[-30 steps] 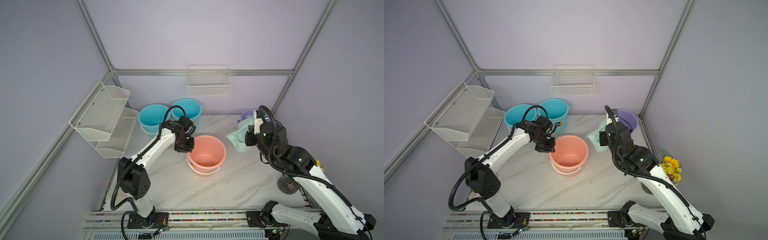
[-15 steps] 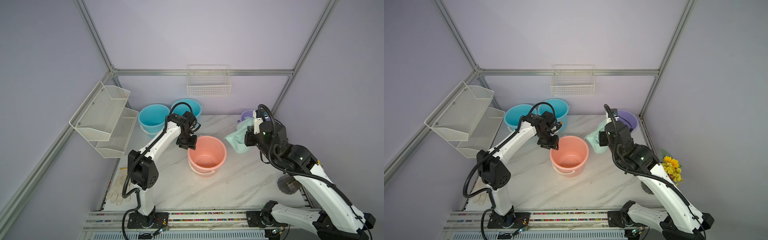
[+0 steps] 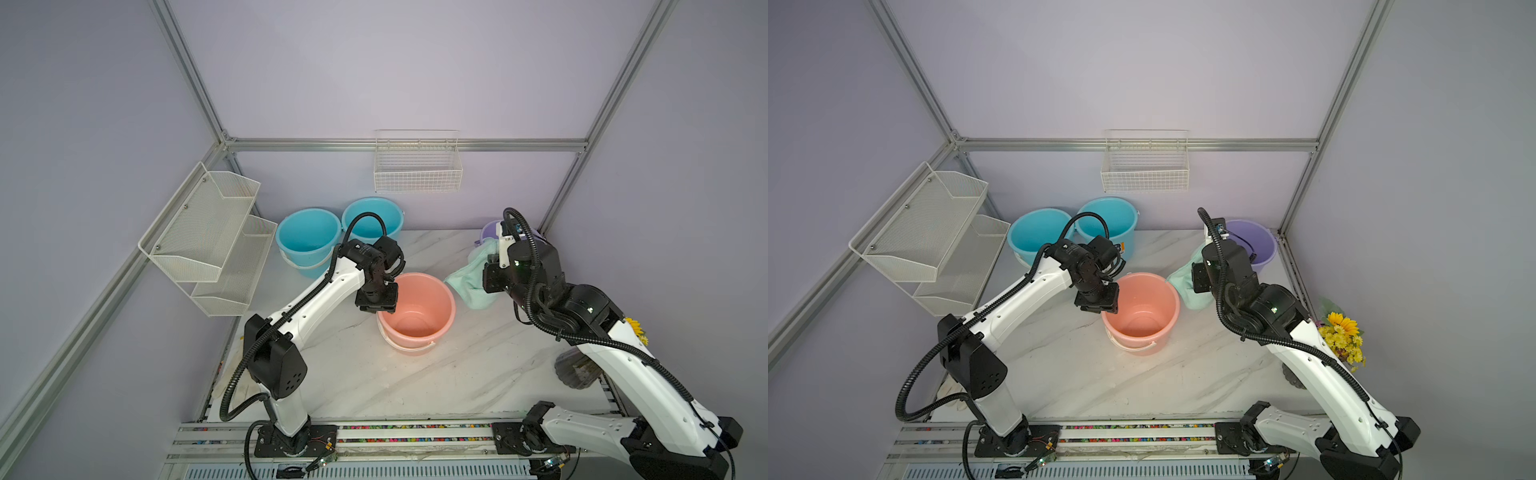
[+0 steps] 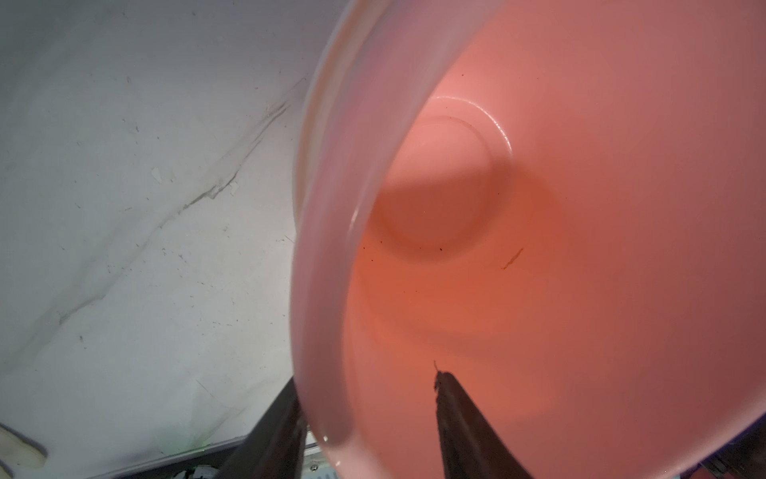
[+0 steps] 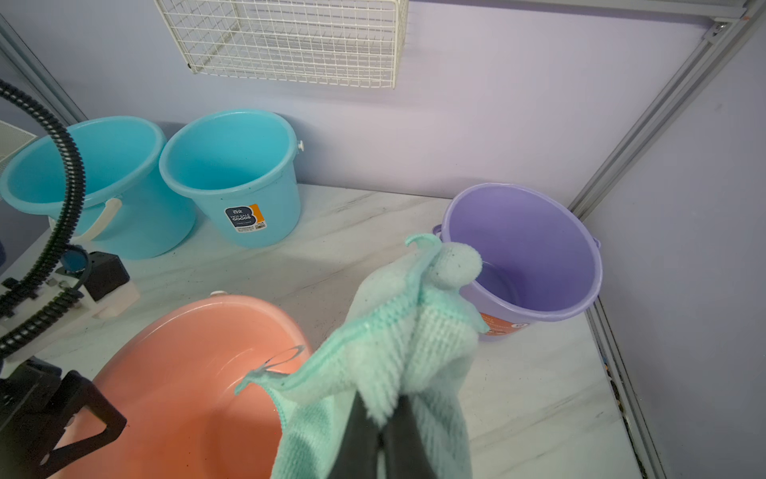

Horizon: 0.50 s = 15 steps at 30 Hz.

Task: Wipe the inside of the bucket with a cloth
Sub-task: Pick up the bucket from the center of the board.

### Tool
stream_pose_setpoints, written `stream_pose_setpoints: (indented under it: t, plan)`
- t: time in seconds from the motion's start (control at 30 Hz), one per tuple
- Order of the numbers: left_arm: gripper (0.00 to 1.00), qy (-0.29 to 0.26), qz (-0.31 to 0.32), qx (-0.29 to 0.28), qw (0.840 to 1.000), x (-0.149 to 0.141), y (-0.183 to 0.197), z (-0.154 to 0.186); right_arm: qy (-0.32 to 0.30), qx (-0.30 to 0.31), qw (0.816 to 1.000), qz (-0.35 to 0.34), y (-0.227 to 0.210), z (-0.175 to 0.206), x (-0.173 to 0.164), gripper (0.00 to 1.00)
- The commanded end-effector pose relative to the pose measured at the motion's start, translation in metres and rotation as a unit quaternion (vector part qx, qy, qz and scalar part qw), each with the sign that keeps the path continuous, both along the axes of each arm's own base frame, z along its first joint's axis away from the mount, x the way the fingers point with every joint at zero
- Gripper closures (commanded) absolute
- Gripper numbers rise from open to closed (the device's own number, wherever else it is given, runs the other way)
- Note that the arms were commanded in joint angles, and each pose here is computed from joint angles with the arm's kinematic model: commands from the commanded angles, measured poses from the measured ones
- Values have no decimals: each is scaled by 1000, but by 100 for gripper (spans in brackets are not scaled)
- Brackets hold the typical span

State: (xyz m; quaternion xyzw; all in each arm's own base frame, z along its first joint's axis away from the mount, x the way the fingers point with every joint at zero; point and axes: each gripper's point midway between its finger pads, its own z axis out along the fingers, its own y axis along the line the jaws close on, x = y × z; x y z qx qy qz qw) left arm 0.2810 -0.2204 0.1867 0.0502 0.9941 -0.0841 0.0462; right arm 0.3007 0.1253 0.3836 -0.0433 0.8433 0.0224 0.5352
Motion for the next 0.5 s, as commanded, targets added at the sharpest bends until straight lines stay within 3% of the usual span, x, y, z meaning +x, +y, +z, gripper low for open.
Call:
stream_pose_setpoints:
  t: [0.0, 0.2, 0.47]
  plan:
    - [52, -6, 33, 0, 999, -5, 5, 1, 1, 17, 1000, -5, -2, 1, -2, 100]
    - [59, 4, 37, -9, 999, -11, -2, -11, 8, 12, 1000, -5, -1, -4, -1, 100]
    - [89, -23, 27, -2, 999, -2, 0, -5, 14, 17, 1000, 3, 5, -3, 1, 100]
